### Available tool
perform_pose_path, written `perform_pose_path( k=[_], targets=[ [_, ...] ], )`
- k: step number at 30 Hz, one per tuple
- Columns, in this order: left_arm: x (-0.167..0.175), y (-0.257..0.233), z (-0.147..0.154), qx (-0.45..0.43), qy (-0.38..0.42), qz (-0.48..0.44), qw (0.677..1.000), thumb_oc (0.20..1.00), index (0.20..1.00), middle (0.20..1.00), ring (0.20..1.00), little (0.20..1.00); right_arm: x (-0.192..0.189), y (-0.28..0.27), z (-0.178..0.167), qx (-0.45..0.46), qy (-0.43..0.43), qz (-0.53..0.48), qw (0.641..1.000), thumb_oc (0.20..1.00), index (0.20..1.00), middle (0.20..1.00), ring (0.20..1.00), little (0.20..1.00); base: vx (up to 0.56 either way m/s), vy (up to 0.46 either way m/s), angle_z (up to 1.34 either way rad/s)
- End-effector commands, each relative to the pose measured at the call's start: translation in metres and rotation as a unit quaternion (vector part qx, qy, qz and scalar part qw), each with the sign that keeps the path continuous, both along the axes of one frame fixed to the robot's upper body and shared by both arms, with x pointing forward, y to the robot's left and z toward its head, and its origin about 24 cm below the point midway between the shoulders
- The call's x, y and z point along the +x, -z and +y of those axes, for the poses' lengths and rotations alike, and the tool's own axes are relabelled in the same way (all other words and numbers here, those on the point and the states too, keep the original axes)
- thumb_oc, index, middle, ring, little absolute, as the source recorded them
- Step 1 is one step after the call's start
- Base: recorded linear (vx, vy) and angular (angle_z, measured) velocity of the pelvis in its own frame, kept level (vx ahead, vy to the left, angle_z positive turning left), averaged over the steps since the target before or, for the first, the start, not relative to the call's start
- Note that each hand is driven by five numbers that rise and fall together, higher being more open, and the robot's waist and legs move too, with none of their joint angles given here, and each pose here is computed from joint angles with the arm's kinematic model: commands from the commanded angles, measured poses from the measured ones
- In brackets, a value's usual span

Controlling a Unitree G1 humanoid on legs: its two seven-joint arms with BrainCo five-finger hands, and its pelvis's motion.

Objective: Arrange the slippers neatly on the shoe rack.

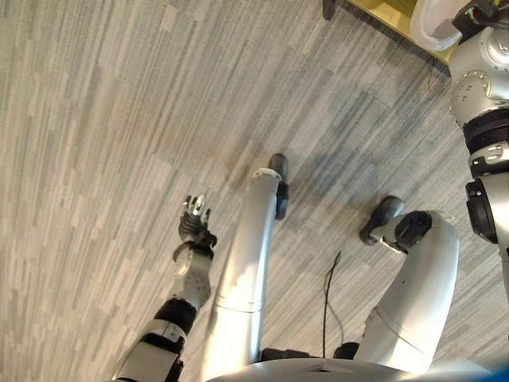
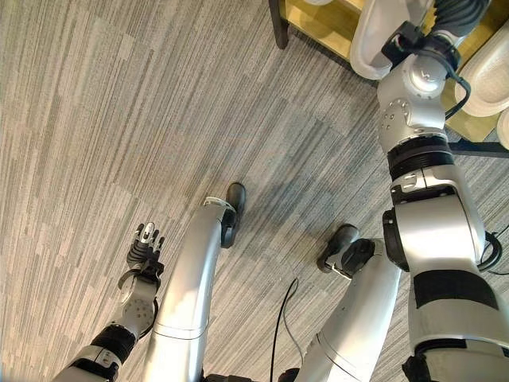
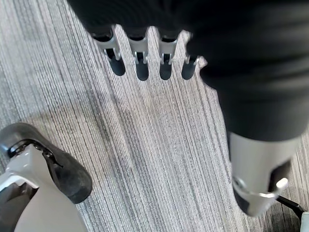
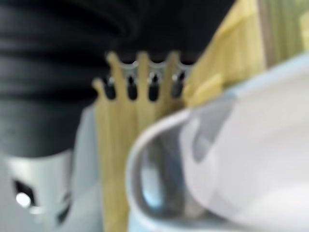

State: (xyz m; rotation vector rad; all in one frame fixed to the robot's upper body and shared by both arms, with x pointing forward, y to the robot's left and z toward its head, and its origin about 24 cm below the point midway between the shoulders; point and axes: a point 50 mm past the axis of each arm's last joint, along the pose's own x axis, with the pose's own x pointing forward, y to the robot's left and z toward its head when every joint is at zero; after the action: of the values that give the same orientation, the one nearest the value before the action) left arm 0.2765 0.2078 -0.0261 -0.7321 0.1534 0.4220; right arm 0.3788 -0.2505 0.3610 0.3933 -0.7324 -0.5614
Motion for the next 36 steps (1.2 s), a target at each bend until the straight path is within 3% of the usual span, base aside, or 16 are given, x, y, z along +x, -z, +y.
perform_pose_path(
  k=[1, 7, 17, 36],
  targets=[
    [-0.012, 0.009, 0.016, 0.013, -0.039, 0.017, 0.999, 1.000, 1.000, 1.000, 1.000, 1.000, -0.016, -0.018, 0.010, -0.011, -0.008, -0.088, 0.996, 1.000, 1.000, 1.000, 1.000, 1.000, 0.00, 0.000, 0.00],
    [-0.018, 0.012, 0.020, 0.023, -0.041, 0.022, 0.999, 1.000, 1.000, 1.000, 1.000, 1.000, -0.026, -0.003, -0.009, 0.026, -0.013, -0.124, 0.992, 1.000, 1.000, 1.000, 1.000, 1.000, 0.01, -0.040, 0.02],
    [-0.014, 0.005, 0.020, 0.034, -0.039, 0.011, 0.999, 1.000, 1.000, 1.000, 1.000, 1.000, -0.035, 0.014, -0.002, -0.010, -0.027, -0.136, 0.990, 1.000, 1.000, 1.000, 1.000, 1.000, 0.00, 0.000, 0.00],
    [-0.004, -0.012, 0.023, 0.069, -0.011, -0.021, 0.997, 1.000, 1.000, 1.000, 1.000, 1.000, -0.010, 0.032, 0.029, -0.072, -0.086, -0.058, 0.992, 1.000, 1.000, 1.000, 1.000, 1.000, 0.00, 0.000, 0.00]
  ],
)
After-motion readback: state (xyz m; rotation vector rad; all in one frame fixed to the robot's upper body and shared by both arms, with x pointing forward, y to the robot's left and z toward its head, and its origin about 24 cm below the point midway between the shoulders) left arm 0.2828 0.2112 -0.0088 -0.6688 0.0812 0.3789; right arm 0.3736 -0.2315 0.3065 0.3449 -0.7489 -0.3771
